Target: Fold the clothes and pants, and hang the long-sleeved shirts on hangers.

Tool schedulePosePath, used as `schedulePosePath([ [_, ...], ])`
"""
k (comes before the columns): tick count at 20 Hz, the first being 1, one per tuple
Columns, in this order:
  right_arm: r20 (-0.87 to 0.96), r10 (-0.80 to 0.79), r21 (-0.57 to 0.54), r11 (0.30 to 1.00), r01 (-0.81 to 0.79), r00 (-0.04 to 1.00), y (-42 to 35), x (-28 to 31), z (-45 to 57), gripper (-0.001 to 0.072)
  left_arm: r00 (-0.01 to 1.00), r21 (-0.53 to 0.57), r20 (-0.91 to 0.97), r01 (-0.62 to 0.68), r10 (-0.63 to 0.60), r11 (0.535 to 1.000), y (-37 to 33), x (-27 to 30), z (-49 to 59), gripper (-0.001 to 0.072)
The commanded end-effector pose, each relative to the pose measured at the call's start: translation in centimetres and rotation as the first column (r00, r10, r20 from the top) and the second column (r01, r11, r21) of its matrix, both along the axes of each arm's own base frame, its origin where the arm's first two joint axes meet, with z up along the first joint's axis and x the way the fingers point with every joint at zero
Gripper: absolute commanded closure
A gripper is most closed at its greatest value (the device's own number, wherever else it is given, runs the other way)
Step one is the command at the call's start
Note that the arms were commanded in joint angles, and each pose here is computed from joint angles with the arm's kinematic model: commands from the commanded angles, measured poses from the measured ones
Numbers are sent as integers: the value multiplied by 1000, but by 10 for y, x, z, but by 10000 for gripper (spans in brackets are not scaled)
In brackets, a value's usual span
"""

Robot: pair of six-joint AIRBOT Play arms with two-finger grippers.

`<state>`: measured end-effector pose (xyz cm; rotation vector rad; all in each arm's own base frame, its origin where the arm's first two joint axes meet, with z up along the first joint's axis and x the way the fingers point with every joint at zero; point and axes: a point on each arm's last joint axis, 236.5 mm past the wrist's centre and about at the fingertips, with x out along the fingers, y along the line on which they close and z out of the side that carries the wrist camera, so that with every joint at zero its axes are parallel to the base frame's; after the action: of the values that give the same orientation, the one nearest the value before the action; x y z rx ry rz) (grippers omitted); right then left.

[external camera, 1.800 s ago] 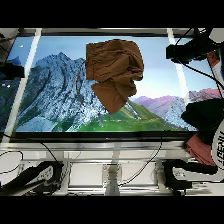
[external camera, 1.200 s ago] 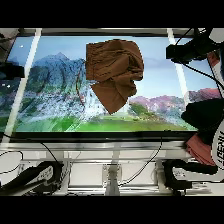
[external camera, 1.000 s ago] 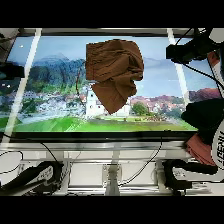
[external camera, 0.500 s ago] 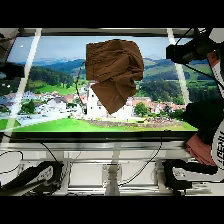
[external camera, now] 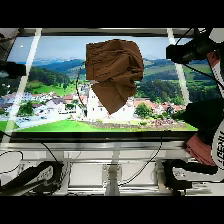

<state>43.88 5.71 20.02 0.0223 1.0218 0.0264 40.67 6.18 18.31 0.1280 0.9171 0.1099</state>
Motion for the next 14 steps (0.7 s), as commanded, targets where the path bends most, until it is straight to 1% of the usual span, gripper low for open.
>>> schedulePosePath([
  [1, 1, 1, 0, 1000, -1, 1000, 1, 0, 0, 699, 995, -225, 91, 57, -38, 973, -47, 33, -2, 581],
  [2, 12, 2, 2, 1000, -2, 1000, 1, 2, 1, 699, 996, -288, 66, 72, -55, 955, -62, 38, -14, 579],
  [3, 41, 3, 6, 1000, -3, 999, 2, 8, 5, 699, 997, -335, 36, 79, -71, 939, -74, 43, -28, 486],
  [4, 75, 4, 9, 1000, -5, 997, 3, 15, 10, 699, 996, -376, -7, 82, -91, 923, -87, 48, -46, 223],
  [5, 103, 5, 12, 1000, -6, 995, 4, 20, 14, 699, 993, -423, -49, 79, -110, 903, -101, 52, -64, 78],
  [7, 126, 13, 7, 1000, -14, 992, 4, 24, 17, 699, 981, -528, -114, 76, -160, 846, -135, 60, -96, 72],
  [8, 133, 36, -11, 999, -35, 991, 4, 25, 18, 699, 972, -557, -133, 87, -192, 826, -151, 65, -112, 71],
  [9, 134, 70, -44, 997, -65, 989, 2, 26, 18, 698, 965, -567, -148, 96, -216, 818, -163, 71, -130, 57],
  [10, 133, 102, -73, 993, -93, 986, 1, 26, 18, 699, 962, -567, -159, 95, -221, 818, -172, 78, -147, 3],
  [11, 130, 126, -101, 988, -114, 983, -1, 26, 18, 699, 960, -571, -165, 95, -227, 816, -183, 85, -164, 4],
  [14, 135, 153, -135, 982, -134, 979, -4, 27, 19, 699, 966, -613, -139, 88, -217, 785, -217, 107, -197, 14],
])
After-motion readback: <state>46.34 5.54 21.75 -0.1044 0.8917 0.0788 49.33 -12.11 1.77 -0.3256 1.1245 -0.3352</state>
